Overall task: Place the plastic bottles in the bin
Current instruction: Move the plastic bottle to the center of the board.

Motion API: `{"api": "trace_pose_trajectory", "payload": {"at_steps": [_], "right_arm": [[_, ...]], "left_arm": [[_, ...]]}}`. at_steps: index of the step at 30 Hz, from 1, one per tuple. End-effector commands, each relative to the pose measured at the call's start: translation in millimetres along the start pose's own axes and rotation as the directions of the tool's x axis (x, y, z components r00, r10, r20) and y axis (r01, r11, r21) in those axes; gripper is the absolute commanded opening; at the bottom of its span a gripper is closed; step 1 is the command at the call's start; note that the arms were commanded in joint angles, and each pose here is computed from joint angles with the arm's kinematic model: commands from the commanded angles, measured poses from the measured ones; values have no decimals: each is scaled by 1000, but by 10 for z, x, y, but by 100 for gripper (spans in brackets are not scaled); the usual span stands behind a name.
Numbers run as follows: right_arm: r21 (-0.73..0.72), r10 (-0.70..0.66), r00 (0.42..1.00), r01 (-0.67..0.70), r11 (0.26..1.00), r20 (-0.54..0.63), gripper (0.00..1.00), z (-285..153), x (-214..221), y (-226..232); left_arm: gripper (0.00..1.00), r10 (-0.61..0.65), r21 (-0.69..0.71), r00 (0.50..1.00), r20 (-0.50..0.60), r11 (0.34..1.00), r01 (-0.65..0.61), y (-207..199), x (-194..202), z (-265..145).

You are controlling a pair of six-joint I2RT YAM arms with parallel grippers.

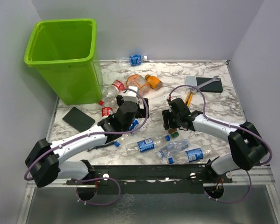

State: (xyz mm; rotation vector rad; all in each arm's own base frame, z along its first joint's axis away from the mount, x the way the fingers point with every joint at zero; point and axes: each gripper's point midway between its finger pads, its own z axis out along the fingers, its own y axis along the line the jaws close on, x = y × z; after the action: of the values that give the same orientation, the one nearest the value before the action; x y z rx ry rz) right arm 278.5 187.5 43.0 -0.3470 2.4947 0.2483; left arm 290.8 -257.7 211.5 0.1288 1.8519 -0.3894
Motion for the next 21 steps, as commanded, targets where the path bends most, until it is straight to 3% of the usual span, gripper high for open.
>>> {"api": "trace_pose_trajectory", "payload": {"at_steps": [1,5,9,12,15,17,21], "right_arm": [[43,42,999,-43,998,24,74,18,-28,-57],[58,90,992,-95,994,87,90,-182,-177,-85],[-10,169,970,-170,985,176,91,-519,-368,-6],[-160,245,949,-215,963,200,82,-716,-367,199],[-318,322,932,-258,912,166,65,-782,-221,430],[-364,360,923,-291,885,138,53,-739,-91,489],[-365,411,907,-354,861,88,46,-607,140,479]], "left_arm": [[99,-46,46,998,-46,998,48,-103,-6,255],[99,-18,38,998,-64,999,20,-109,20,447],[99,14,81,997,-71,997,-8,-222,-27,666],[98,46,136,995,-88,990,-34,-360,-43,875],[93,69,213,990,-121,976,-42,-539,19,1097],[87,86,282,985,-149,959,-41,-685,106,1229],[70,111,379,976,-189,925,-31,-938,328,1478]]}}
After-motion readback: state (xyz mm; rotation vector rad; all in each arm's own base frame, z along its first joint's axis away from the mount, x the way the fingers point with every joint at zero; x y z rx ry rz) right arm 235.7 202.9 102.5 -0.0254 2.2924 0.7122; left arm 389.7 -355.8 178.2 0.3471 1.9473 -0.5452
